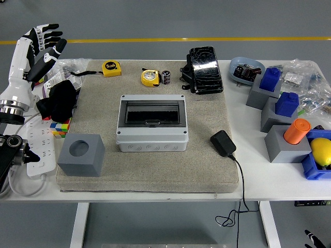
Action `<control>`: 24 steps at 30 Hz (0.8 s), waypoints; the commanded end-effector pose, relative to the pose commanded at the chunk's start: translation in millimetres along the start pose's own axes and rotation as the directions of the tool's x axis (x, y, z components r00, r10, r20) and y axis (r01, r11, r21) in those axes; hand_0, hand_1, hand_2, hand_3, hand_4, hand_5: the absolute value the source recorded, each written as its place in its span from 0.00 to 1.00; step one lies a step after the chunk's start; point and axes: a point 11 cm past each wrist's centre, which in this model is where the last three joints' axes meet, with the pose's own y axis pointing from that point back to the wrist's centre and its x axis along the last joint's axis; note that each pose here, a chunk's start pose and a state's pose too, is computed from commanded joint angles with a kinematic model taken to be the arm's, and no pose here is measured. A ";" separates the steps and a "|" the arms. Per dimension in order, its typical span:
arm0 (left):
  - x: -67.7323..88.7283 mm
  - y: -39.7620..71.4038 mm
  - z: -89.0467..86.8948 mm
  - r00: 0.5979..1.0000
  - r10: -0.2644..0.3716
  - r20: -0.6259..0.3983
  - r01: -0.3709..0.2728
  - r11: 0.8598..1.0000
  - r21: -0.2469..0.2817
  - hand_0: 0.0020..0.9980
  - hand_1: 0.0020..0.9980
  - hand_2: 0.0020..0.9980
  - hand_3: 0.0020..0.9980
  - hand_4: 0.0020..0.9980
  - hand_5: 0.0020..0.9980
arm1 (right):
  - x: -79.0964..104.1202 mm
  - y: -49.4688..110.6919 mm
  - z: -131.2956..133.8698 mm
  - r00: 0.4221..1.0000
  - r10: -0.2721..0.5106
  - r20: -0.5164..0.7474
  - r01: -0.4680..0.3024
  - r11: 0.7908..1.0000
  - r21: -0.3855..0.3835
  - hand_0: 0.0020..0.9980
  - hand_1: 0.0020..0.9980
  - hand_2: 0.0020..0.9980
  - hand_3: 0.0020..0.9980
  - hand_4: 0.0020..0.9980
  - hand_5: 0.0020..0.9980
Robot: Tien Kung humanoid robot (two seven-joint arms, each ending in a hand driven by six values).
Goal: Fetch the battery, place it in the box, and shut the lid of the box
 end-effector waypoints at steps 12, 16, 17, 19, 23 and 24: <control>0.6 -0.6 -0.7 1.000 -0.001 -0.001 0.001 1.000 0.006 0.65 0.68 0.71 0.74 1.00 0.77 | 0.1 0.1 -0.8 1.000 0.000 -0.004 0.000 1.000 0.003 0.67 0.68 0.69 0.57 1.00 0.49; 0.1 -1.0 -0.6 1.000 -0.004 -0.001 0.004 1.000 0.008 0.65 0.68 0.71 0.74 1.00 0.77 | 0.2 0.2 -1.8 1.000 -0.001 -0.004 0.001 1.000 0.004 0.67 0.68 0.68 0.57 1.00 0.49; 0.2 -1.1 -0.6 1.000 -0.004 -0.001 0.004 1.000 0.008 0.65 0.68 0.71 0.74 1.00 0.77 | 0.3 0.3 -2.2 1.000 0.000 -0.004 0.001 1.000 0.005 0.67 0.68 0.68 0.57 1.00 0.49; 0.5 -1.1 -0.8 1.000 -0.003 -0.001 0.003 1.000 0.009 0.65 0.68 0.71 0.74 1.00 0.77 | 0.5 0.4 -2.8 1.000 0.000 -0.004 0.000 1.000 0.006 0.67 0.68 0.68 0.57 1.00 0.49; 1.6 -1.3 -0.7 1.000 0.001 -0.003 -0.001 1.000 0.009 0.65 0.68 0.71 0.74 1.00 0.77 | 1.0 0.4 -3.3 1.000 -0.001 -0.005 0.001 1.000 0.006 0.67 0.68 0.68 0.57 1.00 0.49; 1.9 -1.4 -0.7 1.000 0.001 -0.003 -0.001 1.000 0.009 0.65 0.68 0.71 0.74 1.00 0.77 | 1.0 0.5 -3.4 1.000 -0.002 -0.005 0.002 1.000 0.006 0.67 0.68 0.68 0.57 1.00 0.49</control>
